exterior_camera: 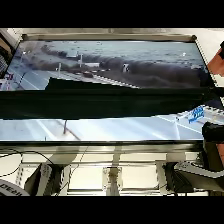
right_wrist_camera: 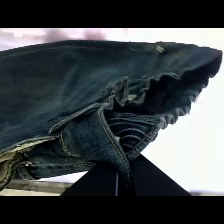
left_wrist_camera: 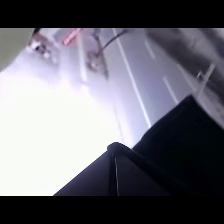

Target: Fold the clothes and pants, and hang the long-sleeved shirts on hangers.

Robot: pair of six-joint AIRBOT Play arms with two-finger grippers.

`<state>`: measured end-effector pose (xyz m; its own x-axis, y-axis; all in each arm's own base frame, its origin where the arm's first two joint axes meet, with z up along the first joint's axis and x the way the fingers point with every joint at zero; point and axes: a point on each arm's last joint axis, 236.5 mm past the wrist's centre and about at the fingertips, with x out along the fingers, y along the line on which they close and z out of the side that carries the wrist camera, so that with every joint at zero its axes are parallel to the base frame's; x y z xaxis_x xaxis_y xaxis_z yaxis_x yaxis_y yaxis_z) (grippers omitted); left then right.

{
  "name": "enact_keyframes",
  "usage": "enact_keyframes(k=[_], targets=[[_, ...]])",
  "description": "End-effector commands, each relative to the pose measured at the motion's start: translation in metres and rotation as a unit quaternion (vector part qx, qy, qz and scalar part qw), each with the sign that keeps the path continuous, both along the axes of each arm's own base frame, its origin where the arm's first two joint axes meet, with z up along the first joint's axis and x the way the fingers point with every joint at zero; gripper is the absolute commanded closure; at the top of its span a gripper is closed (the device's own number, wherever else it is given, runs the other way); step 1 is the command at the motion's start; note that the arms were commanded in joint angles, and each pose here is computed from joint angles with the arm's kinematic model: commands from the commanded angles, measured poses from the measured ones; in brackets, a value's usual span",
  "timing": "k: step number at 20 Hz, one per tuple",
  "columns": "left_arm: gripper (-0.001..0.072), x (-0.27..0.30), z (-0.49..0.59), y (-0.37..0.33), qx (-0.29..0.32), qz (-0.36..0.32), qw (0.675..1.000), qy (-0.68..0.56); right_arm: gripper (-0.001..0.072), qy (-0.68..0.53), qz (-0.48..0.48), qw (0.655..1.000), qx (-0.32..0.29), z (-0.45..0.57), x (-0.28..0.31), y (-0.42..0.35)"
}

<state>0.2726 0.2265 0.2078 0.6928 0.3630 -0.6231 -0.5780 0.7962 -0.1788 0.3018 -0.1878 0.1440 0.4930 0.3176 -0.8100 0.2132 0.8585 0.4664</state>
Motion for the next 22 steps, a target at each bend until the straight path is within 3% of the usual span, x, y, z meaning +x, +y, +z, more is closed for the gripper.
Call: enact_keyframes(k=[1,6,15,20,22], targets=[[0.0681,0.017,-0.055,-0.022,-0.040,-0.044,0.993,0.102,0.0679,0.088,-0.018,0.996,-0.012,-0.030,-0.013,-0.007],[0.0681,0.082,-0.115,-0.055,-0.093,-0.094,0.978,0.159,0.0678,0.162,0.013,0.986,-0.035,-0.077,0.004,-0.004],[0.0680,0.171,-0.123,-0.059,-0.101,-0.073,0.988,0.094,0.0677,0.090,-0.147,0.983,-0.062,-0.117,0.075,-0.070],[0.0680,0.199,-0.135,-0.070,-0.156,-0.067,0.984,0.050,0.0677,0.112,-0.164,0.980,-0.030,-0.146,0.081,-0.070],[0.0680,0.213,-0.126,-0.074,-0.148,-0.072,0.986,0.021,0.0677,0.098,-0.171,0.980,-0.009,-0.150,0.092,-0.067]])
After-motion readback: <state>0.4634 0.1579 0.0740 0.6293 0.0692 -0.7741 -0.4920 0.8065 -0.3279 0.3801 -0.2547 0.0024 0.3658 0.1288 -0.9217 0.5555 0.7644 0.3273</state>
